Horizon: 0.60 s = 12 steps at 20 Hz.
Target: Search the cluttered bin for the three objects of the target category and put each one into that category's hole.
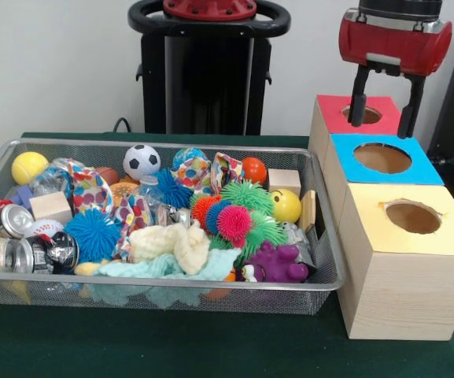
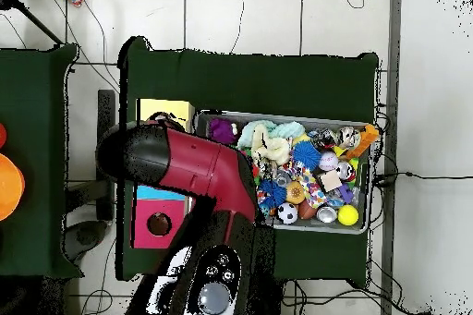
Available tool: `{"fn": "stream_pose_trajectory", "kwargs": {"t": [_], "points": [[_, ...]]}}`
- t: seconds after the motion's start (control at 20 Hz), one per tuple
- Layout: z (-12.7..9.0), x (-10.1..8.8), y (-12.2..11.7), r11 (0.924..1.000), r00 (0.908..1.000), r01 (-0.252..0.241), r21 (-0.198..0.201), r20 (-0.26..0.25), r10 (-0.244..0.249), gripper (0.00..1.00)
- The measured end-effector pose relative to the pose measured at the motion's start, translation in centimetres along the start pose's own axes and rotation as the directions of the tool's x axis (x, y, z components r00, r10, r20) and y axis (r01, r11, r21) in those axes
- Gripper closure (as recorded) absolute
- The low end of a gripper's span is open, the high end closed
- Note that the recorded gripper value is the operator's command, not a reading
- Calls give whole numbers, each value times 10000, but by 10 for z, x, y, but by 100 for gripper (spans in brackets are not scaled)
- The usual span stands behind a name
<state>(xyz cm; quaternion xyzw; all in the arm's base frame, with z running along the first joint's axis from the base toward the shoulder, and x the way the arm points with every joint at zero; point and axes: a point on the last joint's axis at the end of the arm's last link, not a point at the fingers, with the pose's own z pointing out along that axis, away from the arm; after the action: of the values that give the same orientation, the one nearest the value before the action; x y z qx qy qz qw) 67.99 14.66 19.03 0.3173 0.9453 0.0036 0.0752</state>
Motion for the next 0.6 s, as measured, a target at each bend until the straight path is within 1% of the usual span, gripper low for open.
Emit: {"fn": "stream_pose_trajectory", "kwargs": {"t": [0.15, 0.25, 0.3, 0.5, 0.6], "points": [[-1, 1, -3, 9996, 9995, 187, 213, -248, -181, 0], [-3, 2, -6, 9987, 9982, 325, 399, -522, -304, 0], [-6, 3, -11, 9963, 9941, 501, 692, -997, -431, 0], [-12, 4, -20, 9914, 9844, 711, 1098, -1684, -519, 0], [-16, 4, -24, 9893, 9801, 788, 1230, -1907, -543, 0]]}}
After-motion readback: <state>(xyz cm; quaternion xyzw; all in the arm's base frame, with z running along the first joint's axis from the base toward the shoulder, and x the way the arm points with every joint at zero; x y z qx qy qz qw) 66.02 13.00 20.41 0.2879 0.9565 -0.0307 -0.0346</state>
